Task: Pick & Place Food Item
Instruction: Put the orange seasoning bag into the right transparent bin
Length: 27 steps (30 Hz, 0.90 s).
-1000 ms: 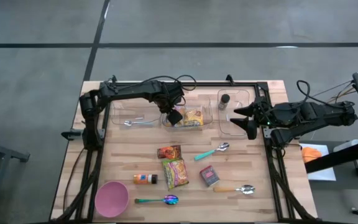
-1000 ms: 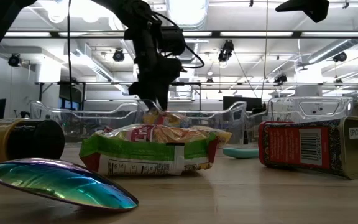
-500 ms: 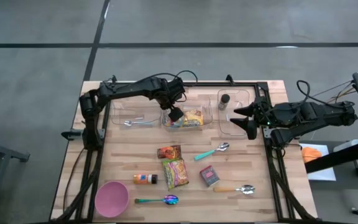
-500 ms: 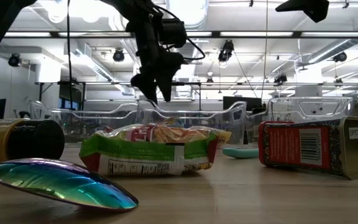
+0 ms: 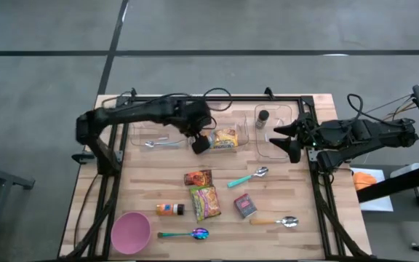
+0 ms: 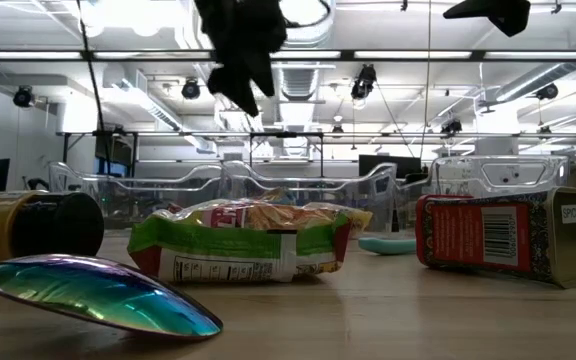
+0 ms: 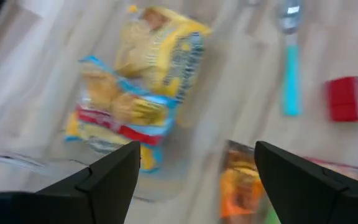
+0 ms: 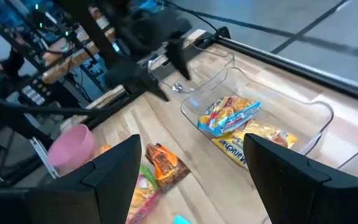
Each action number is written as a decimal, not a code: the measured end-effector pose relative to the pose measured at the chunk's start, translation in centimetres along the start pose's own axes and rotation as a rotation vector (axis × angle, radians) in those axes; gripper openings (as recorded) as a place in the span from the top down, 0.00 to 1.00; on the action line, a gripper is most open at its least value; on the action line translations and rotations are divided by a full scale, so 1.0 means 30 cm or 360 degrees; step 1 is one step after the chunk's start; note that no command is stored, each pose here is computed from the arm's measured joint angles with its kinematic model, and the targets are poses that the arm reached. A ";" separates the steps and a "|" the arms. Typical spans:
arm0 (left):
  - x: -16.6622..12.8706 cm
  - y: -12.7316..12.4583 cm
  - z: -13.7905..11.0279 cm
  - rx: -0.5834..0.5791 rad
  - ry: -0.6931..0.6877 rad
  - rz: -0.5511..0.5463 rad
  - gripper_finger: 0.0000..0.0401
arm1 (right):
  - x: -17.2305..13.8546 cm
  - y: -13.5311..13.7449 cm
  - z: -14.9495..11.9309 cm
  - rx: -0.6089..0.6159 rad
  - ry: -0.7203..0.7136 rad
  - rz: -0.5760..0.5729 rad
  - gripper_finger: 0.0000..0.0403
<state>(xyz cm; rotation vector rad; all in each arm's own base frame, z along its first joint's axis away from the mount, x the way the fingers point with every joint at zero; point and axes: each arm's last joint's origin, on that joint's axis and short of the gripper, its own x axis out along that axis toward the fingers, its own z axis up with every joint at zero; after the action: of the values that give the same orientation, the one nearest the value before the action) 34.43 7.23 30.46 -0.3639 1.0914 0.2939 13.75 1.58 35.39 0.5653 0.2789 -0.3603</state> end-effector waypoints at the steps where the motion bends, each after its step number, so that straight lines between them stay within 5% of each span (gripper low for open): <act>1: -0.011 -0.013 -0.017 -0.0022 -0.0002 -0.0012 0.19 | 0.000 0.000 0.000 0.0038 0.0000 0.0000 0.31; 10: -0.061 -0.081 -0.201 -0.0142 0.0115 -0.0095 0.22 | 0.072 0.026 -0.031 0.0366 0.0154 -0.0036 0.31; 15: -0.040 -0.060 -0.310 -0.0401 0.0248 -0.0133 0.33 | 0.143 0.046 -0.063 0.0576 0.0255 -0.0116 0.31; 27: 0.049 -0.056 -0.447 -0.0490 0.0431 -0.0209 0.58 | 0.309 0.112 -0.119 0.0640 0.0353 -0.0074 0.31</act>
<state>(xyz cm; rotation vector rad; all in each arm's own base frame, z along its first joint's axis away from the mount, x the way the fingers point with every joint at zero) 24.94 0.07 23.83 -0.7643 1.2831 0.3019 22.89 3.89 30.80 0.9985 0.4375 -0.4019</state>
